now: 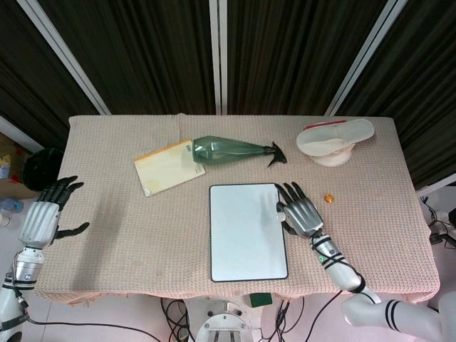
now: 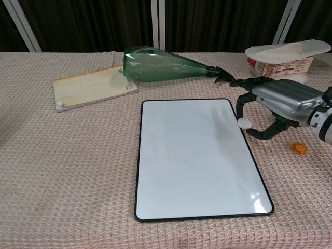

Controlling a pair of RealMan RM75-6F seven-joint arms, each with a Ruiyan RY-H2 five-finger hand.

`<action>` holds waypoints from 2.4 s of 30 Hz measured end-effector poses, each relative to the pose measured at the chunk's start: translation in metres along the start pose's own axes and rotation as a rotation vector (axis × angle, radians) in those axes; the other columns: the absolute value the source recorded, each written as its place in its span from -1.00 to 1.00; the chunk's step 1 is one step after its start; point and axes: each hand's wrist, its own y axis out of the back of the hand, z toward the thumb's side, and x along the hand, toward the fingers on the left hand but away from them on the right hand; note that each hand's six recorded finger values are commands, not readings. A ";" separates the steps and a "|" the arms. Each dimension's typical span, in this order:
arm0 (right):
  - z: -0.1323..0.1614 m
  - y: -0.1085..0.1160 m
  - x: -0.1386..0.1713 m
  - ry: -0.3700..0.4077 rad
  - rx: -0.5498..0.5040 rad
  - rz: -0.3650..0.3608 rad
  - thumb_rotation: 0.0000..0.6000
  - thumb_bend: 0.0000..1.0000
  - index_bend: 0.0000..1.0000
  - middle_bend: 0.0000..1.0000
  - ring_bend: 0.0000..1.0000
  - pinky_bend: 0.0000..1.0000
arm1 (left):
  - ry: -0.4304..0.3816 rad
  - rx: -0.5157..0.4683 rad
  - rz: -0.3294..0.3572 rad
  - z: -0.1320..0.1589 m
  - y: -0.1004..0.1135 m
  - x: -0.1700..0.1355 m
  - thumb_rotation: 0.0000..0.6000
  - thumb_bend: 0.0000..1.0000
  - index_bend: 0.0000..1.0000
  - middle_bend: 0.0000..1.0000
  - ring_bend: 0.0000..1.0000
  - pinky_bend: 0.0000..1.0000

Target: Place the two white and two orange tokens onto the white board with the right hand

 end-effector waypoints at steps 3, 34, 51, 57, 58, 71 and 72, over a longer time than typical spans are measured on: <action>0.018 0.006 -0.011 0.047 0.010 -0.006 1.00 -0.25 0.04 -0.97 -1.00 -1.00 | 0.002 -0.001 0.004 0.000 0.001 -0.001 1.00 -0.80 -0.68 -0.79 -0.82 -0.71; 0.020 0.020 -0.018 0.024 0.037 0.007 1.00 -0.43 -0.68 -1.00 -1.00 -1.00 | 0.029 -0.006 0.007 -0.010 0.004 -0.005 1.00 -0.80 -0.68 -0.79 -0.82 -0.71; -0.092 -0.013 0.025 -0.230 0.064 0.117 1.00 -0.39 -0.40 -1.00 -1.00 -1.00 | 0.025 0.001 -0.010 -0.005 0.000 -0.005 1.00 -0.80 -0.68 -0.79 -0.82 -0.71; -0.090 -0.020 0.022 -0.226 0.067 0.114 1.00 -0.34 -0.30 -0.99 -1.00 -1.00 | 0.034 -0.003 -0.012 -0.008 0.000 -0.005 1.00 -0.80 -0.68 -0.79 -0.82 -0.71; -0.090 -0.020 0.021 -0.226 0.066 0.112 1.00 -0.34 -0.29 -0.99 -1.00 -1.00 | 0.036 -0.003 -0.012 -0.009 0.000 -0.005 1.00 -0.80 -0.67 -0.79 -0.82 -0.71; -0.087 -0.021 0.015 -0.217 0.070 0.101 1.00 -0.26 -0.15 -0.98 -1.00 -1.00 | 0.039 0.000 -0.019 -0.010 -0.002 -0.006 1.00 -0.80 -0.67 -0.79 -0.82 -0.71; -0.087 -0.021 0.015 -0.217 0.071 0.103 1.00 -0.26 -0.13 -0.98 -1.00 -1.00 | 0.038 0.000 -0.021 -0.010 -0.002 -0.005 1.00 -0.80 -0.67 -0.79 -0.82 -0.71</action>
